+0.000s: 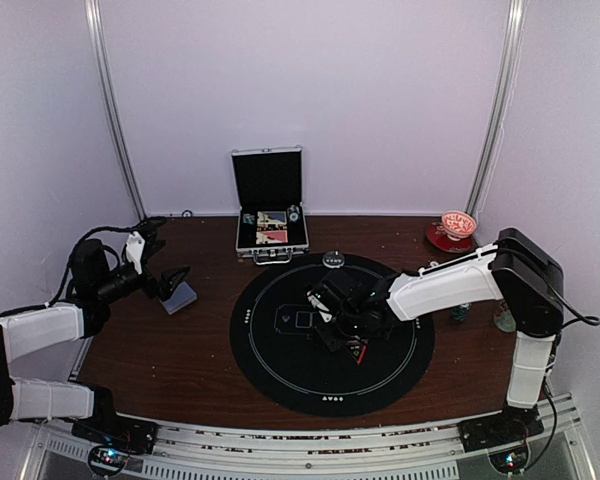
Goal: Distribute texas hold em gaming equipment
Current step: Pick up the small blind button from the poker table mat, then place the small blind button in the small blind area, then pick up the big blind button from the poker table mat, then place the big blind button in the big blind area.
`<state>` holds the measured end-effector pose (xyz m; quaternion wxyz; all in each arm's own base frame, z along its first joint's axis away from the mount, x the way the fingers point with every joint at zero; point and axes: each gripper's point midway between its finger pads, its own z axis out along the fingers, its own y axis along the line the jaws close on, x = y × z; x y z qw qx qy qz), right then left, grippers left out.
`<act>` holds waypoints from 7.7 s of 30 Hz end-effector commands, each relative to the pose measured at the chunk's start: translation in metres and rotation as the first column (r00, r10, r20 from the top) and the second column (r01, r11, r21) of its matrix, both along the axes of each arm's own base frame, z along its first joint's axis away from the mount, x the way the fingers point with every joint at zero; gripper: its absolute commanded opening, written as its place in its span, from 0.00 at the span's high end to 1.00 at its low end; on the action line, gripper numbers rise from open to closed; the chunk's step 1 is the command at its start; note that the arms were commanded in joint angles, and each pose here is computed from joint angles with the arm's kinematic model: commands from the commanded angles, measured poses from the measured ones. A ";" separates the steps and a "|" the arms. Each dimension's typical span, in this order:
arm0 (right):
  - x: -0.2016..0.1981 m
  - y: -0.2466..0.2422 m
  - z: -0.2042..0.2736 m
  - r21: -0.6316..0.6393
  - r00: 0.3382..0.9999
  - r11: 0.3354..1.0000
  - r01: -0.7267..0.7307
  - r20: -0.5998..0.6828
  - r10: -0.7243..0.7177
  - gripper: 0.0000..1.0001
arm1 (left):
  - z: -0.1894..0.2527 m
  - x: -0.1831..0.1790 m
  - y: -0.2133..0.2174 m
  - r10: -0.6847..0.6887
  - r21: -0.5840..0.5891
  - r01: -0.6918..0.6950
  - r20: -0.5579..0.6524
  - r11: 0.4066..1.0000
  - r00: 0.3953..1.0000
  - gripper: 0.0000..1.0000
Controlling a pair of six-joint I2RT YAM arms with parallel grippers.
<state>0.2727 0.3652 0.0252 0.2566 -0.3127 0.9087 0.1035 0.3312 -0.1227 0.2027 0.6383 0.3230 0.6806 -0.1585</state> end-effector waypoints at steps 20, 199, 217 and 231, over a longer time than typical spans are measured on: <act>0.041 -0.050 0.051 0.100 0.955 0.963 0.250 0.137 -0.263 0.51 | 0.011 0.003 0.001 0.003 -0.002 -0.003 0.056 1.000 0.998 0.02; 0.059 0.146 0.034 0.167 0.996 0.985 0.044 0.075 -0.057 0.52 | 0.034 0.019 0.041 0.274 -0.081 -0.266 0.116 0.961 0.955 0.02; 0.061 0.185 -0.002 0.185 0.998 0.983 0.008 0.067 -0.021 0.51 | 0.035 0.019 0.042 0.286 -0.087 -0.277 0.121 0.957 0.951 0.02; 0.067 0.186 0.001 0.158 0.995 0.987 0.014 0.093 -0.029 0.31 | 0.035 0.019 0.042 0.285 -0.086 -0.276 0.120 0.957 0.951 0.02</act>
